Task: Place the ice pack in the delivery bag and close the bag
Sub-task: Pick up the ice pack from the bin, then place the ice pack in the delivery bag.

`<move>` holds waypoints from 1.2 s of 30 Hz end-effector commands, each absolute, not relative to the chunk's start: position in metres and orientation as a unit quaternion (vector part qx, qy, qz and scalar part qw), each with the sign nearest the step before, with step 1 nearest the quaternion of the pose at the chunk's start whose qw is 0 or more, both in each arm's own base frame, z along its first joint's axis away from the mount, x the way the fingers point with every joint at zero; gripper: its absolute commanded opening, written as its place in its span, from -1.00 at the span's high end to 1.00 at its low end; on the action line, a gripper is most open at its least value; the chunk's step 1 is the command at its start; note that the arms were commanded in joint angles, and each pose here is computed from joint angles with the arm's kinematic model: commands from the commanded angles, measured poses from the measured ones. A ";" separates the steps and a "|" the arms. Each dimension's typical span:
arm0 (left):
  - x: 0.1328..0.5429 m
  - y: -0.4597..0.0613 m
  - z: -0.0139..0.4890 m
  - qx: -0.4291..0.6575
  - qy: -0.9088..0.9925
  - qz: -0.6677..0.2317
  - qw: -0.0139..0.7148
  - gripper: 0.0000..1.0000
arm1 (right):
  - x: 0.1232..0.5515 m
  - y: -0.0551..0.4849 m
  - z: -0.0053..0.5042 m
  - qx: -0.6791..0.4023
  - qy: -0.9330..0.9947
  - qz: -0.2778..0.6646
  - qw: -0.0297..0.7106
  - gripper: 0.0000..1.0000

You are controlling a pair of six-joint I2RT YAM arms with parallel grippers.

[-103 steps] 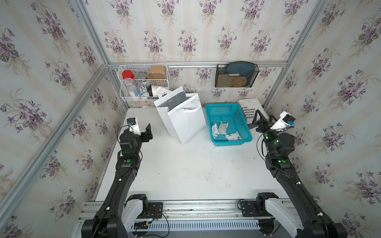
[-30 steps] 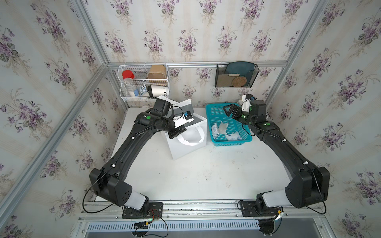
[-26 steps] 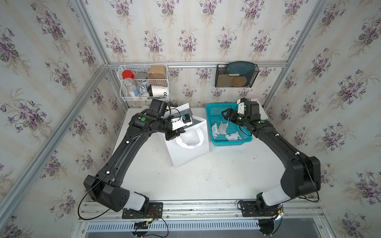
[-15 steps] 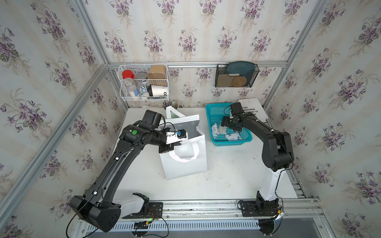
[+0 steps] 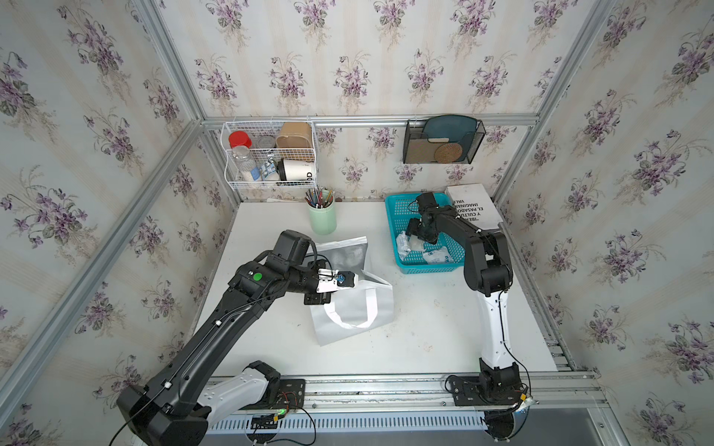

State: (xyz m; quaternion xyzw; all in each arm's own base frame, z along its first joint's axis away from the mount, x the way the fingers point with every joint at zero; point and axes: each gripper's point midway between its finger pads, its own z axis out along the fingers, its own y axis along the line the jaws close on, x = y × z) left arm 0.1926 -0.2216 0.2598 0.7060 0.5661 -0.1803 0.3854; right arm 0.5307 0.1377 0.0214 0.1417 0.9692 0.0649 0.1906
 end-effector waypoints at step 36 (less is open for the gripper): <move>0.229 -0.274 0.242 0.789 0.490 -0.132 0.345 1.00 | 0.336 0.202 0.448 -0.032 0.702 0.477 0.527 0.23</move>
